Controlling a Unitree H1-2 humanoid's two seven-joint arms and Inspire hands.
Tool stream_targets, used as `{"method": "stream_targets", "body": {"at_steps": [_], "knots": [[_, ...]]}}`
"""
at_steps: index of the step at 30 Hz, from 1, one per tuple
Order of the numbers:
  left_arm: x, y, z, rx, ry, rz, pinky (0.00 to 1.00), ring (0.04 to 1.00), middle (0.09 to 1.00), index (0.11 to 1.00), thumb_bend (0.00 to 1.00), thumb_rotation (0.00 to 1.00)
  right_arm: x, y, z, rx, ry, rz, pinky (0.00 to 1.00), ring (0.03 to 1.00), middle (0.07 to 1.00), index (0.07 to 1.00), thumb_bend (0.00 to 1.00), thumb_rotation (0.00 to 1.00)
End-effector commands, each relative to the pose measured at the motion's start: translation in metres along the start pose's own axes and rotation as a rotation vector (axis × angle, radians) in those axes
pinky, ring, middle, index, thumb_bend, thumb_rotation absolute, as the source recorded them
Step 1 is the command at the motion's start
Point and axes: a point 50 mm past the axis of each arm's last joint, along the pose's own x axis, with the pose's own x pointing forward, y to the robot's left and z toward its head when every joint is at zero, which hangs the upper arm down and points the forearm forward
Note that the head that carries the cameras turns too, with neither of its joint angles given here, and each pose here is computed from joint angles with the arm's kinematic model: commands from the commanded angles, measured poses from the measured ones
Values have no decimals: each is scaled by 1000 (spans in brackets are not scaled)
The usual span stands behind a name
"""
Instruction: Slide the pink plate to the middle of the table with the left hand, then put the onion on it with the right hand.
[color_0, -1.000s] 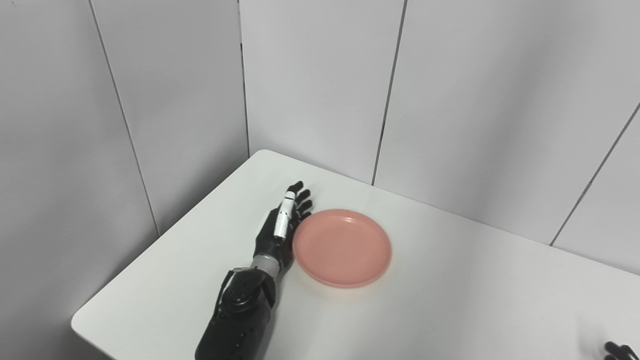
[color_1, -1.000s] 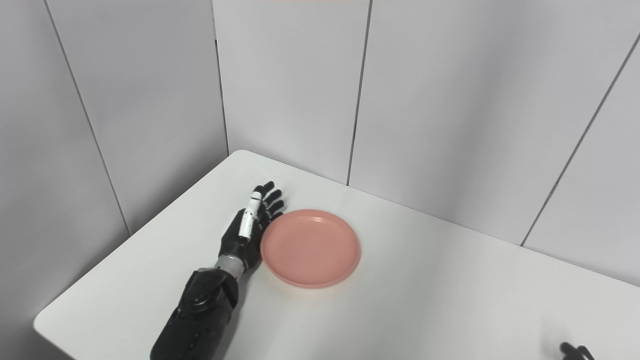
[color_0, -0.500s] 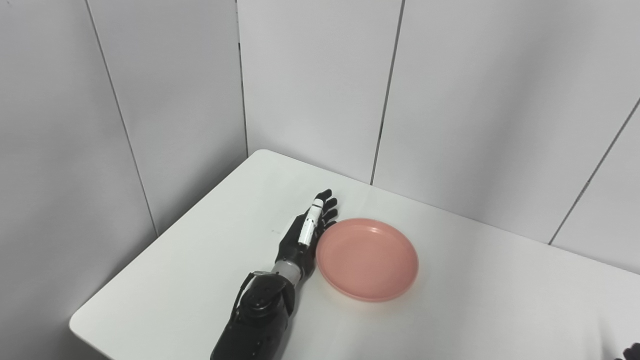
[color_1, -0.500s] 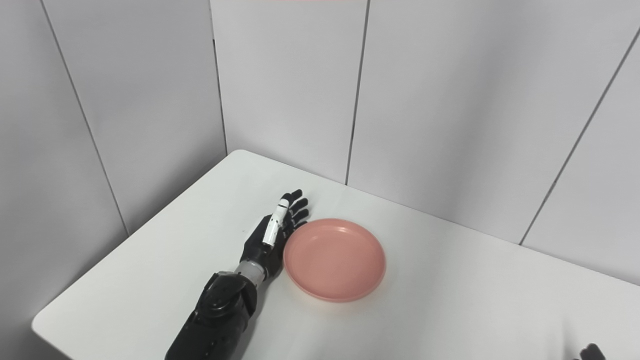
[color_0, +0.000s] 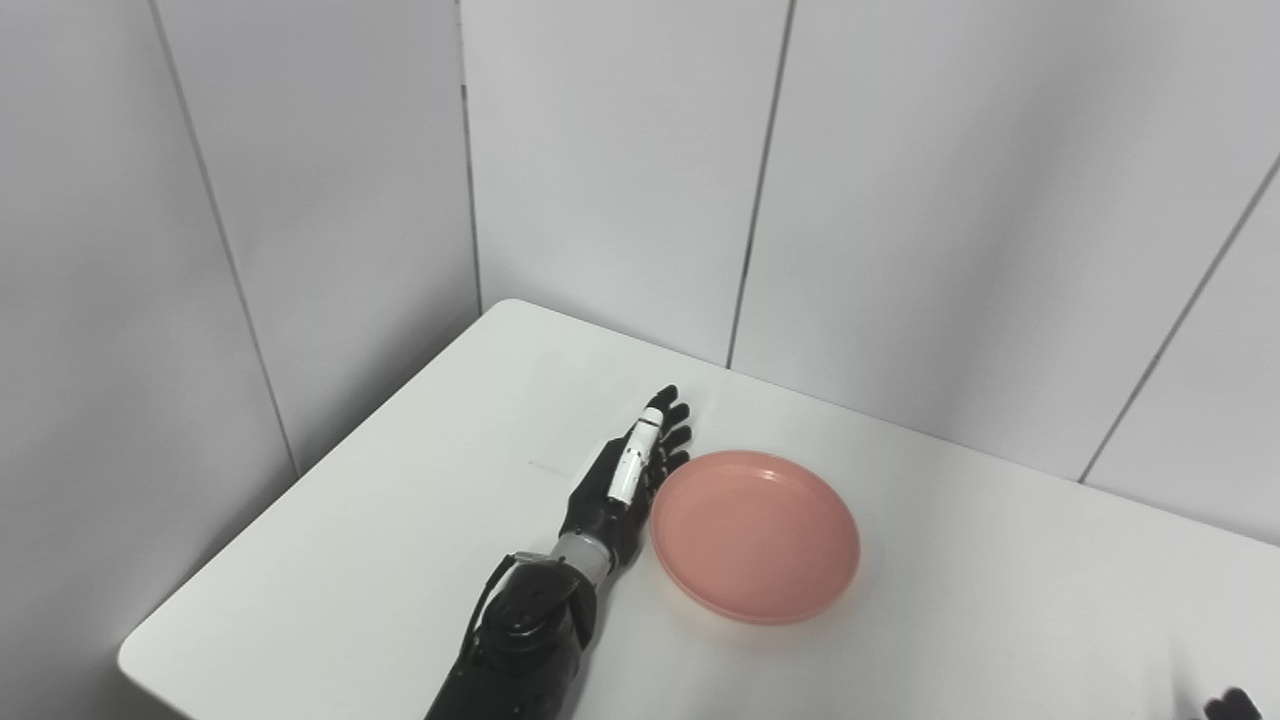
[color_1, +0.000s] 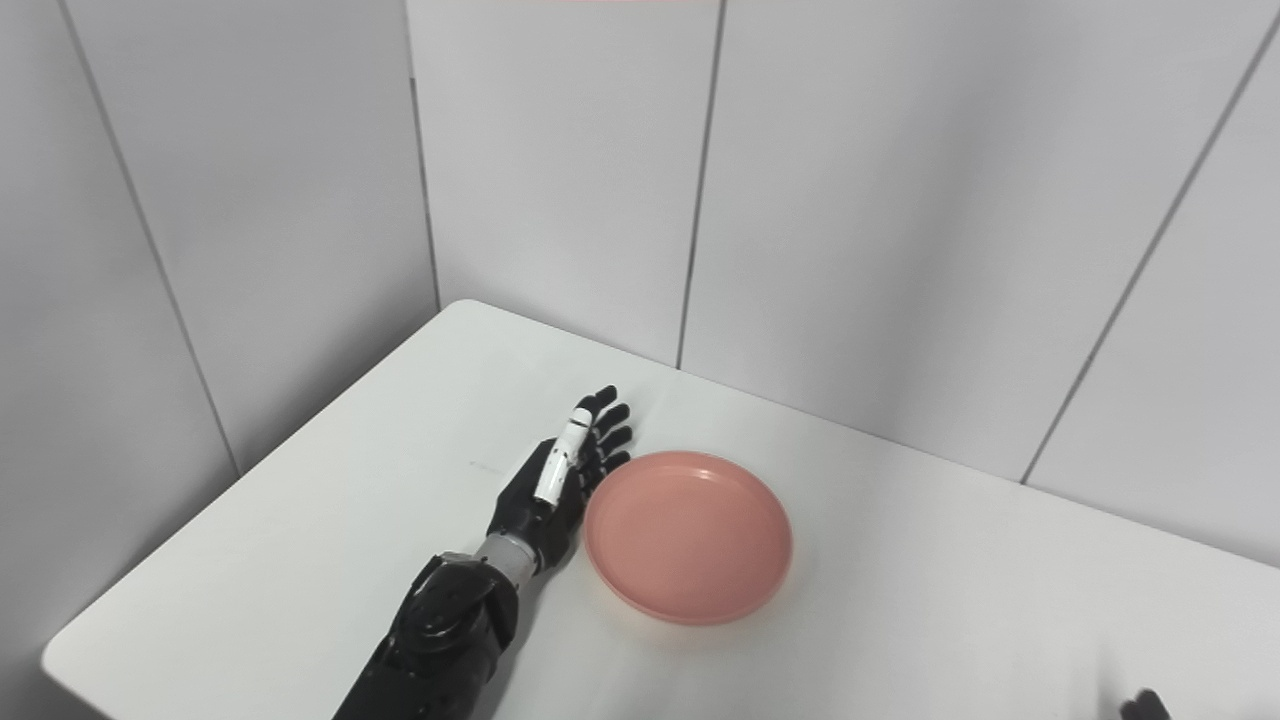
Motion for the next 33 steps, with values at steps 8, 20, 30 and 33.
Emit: {"method": "stream_targets", "body": {"at_steps": [8,20,30,33], "knots": [[1,-22,17,7,-27,-50,953,954,969,955,411,1000,-2,12,18,-19,-32,-2,1000,1000,1000,1000,203,1000],[-5,-38,16,-4,-5,-79,971,987,986,970,392,1000,-4,20,24,-34,-56,12,1000,1000,1000,1000,94,1000],[-9,-49,14,-20,-7,-118,976,991,994,968,416,1000,-3,30,20,-16,-41,12,1000,1000,1000,1000,170,1000],[-11,-53,14,-20,-1,-135,983,993,999,978,410,1000,-2,31,19,-27,-51,13,1000,1000,1000,1000,201,1000]]}}
